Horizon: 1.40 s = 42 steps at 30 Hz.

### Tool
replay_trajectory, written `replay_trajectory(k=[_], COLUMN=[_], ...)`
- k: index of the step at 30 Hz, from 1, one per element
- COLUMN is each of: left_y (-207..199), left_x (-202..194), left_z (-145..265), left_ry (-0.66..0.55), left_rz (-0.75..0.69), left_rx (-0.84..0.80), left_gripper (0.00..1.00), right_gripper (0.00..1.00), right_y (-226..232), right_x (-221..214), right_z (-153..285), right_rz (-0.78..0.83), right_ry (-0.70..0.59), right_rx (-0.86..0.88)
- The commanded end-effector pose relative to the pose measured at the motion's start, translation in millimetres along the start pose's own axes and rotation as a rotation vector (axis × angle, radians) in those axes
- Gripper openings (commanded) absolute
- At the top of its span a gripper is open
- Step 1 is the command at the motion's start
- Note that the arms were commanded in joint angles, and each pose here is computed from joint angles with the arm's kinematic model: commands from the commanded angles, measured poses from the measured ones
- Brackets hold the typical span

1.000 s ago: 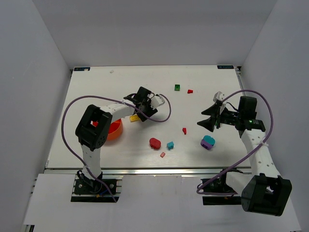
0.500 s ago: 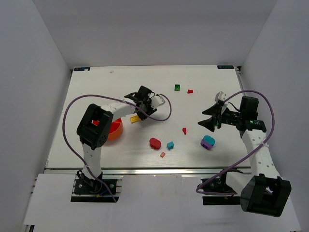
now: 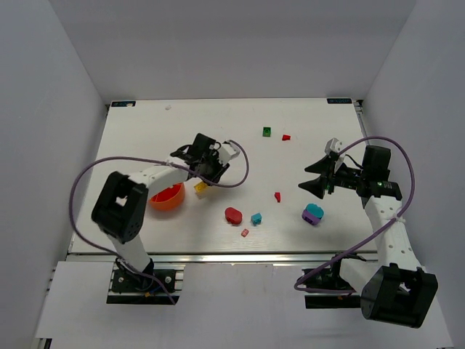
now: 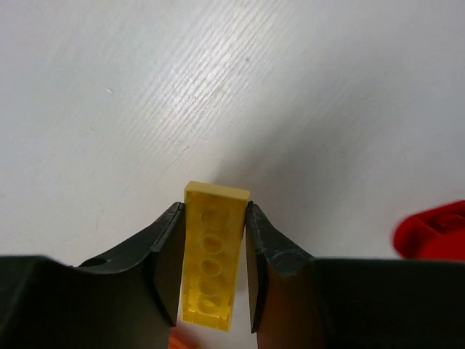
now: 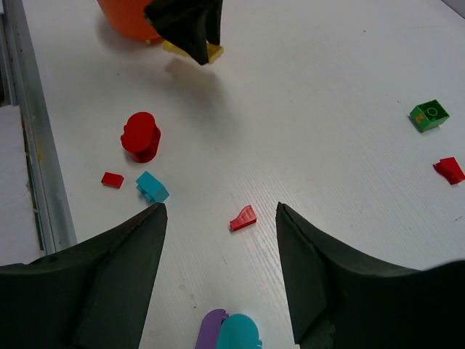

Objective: Sort the legos into containers by color

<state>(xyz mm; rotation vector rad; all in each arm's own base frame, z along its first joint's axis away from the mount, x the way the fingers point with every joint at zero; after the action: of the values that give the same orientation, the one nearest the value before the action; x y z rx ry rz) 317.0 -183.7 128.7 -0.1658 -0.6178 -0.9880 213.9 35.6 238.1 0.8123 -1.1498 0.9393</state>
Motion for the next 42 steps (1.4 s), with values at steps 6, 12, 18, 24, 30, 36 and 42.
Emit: replay_trajectory(k=[6,12,18,24,30,36,42], left_y=[-4,-5,-15,-14,-10,-5,5], left_x=[49,21,-27,-60,-85,-95,-100], left_z=[129,169,209,227,222,210,206], left_ry=[-0.538,-0.631,-0.720,-0.694,-0.650,-0.758,-0.745], left_rz=[0.116,0.270,0.549,0.678,0.793,0.792,0.780], left_rx=[0.002,0.121,0.388,0.629,0.790,0.832,0.849], left_gripper=[0.09,0.07,0.09,0.10,0.08,0.07,0.07], right_gripper=[0.67,0.67,0.67,0.67,0.67,0.68,0.68], right_y=[4,4,4,4,5,6,6], right_x=[1,2,0,1,1,1,1], right_z=[2,3,3,3,4,4,5], right_rz=[0.014,0.014,0.004,0.007,0.007,0.001,-0.004], right_ry=[-0.020,-0.024,-0.026,-0.030,-0.034,-0.038,-0.047], right_rx=[0.017,0.013,0.022,0.024,0.026,0.030,0.038])
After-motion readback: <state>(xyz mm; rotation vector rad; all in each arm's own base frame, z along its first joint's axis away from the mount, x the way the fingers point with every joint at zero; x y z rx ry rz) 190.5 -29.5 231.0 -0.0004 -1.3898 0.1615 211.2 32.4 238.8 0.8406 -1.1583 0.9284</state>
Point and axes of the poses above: each gripper's point midway between its finger pads, its own z axis back along the fingers, its own y axis along the line the jaws close on, x = y × z, the point moved 10 cm from there along z, back along the fingers, and after that the axes turned 3 degrees about -z, right-handed, at the moved point
